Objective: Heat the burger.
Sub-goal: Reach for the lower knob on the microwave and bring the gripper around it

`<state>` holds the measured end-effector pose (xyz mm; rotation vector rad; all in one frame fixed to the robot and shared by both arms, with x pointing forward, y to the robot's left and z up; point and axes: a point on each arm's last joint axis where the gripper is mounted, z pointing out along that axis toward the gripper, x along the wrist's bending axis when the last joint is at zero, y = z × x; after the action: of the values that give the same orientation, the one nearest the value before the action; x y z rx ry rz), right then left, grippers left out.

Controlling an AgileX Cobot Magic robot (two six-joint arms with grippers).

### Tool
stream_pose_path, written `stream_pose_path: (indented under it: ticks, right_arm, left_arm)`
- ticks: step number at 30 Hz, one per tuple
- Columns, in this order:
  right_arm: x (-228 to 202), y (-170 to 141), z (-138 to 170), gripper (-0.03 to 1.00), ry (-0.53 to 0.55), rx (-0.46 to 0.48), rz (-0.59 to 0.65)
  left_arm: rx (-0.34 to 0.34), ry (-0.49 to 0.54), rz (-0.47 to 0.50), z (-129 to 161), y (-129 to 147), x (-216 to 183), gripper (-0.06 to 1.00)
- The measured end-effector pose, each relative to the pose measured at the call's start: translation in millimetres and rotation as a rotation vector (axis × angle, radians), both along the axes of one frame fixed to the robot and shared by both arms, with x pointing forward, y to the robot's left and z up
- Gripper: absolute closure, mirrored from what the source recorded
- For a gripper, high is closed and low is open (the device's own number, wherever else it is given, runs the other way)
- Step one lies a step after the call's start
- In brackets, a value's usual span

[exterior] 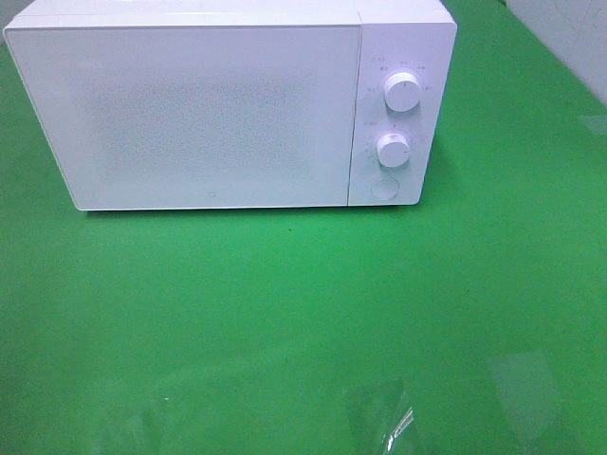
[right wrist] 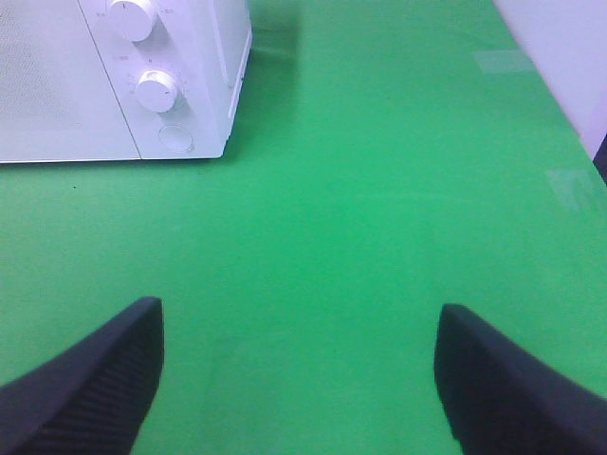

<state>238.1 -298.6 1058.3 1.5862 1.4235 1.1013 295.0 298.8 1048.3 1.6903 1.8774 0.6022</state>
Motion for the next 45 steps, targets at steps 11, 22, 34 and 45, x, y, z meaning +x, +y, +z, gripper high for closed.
stream_pose_path:
  ticks: [11, 22, 34, 45]
  right_arm:
    - [0, 0, 0, 0.21, 0.0, 0.0, 0.0]
    - [0, 0, 0, 0.21, 0.0, 0.0, 0.0]
    - [0, 0, 0, 0.21, 0.0, 0.0, 0.0]
    - [10, 1, 18, 0.21, -0.112, 0.027, 0.005]
  left_arm:
    - [0.024, -0.278, 0.002, 10, -2, -44, 0.03]
    - [0.042, -0.404, 0.006, 9, -3, -64, 0.03]
    - [0.043, -0.402, 0.007, 8, -3, -64, 0.03]
    - [0.045, -0.402, 0.008, 8, -3, -64, 0.03]
